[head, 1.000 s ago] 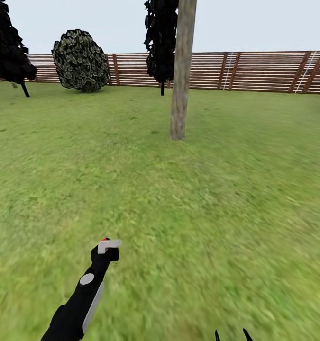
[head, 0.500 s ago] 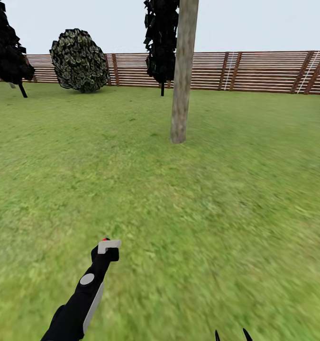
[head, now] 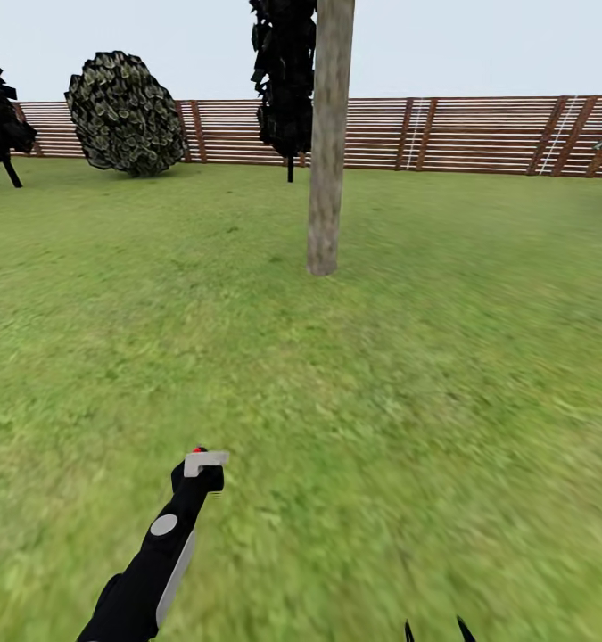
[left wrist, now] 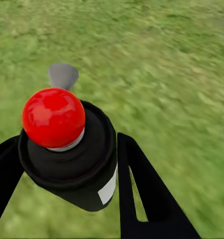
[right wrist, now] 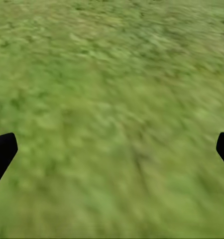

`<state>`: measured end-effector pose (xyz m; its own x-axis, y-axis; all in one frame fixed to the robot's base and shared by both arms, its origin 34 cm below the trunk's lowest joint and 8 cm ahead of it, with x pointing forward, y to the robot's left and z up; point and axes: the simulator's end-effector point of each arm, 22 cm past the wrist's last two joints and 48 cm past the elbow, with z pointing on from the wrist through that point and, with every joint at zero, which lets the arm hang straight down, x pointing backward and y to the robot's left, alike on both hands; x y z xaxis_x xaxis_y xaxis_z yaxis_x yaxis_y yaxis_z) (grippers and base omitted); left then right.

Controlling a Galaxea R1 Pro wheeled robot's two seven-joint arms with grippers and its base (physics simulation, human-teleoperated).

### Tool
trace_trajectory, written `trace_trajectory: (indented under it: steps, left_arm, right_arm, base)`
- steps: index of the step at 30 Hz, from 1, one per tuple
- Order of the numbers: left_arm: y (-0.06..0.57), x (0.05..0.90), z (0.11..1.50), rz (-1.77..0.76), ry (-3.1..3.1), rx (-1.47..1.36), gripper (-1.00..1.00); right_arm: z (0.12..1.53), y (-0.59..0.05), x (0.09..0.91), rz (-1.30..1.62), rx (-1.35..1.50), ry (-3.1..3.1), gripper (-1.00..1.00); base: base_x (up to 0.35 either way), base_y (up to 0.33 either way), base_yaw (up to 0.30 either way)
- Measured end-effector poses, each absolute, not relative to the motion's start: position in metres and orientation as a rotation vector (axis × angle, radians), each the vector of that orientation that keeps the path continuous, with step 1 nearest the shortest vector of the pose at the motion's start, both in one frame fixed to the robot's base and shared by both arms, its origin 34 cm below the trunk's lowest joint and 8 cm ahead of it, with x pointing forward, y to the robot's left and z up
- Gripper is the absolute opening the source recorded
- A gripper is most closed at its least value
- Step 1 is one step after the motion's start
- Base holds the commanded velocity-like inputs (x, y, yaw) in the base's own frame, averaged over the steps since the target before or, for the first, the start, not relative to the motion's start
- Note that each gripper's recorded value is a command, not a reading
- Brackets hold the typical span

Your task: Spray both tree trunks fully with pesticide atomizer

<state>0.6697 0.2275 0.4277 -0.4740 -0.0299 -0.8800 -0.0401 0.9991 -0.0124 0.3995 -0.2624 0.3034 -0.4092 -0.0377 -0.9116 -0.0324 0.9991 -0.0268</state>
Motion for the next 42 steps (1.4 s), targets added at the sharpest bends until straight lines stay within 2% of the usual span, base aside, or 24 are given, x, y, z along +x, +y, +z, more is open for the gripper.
trace_trajectory:
  steps: [42]
  left_arm:
    - [0.2274, 0.6696, 0.4273, 0.011, 2.066, -0.050, -1.00]
  right_arm:
    - [0.3018, -0.2648, 0.3970, -0.012, -0.046, 2.000, 1.00]
  base:
    - [0.338, 0.000, 0.000]
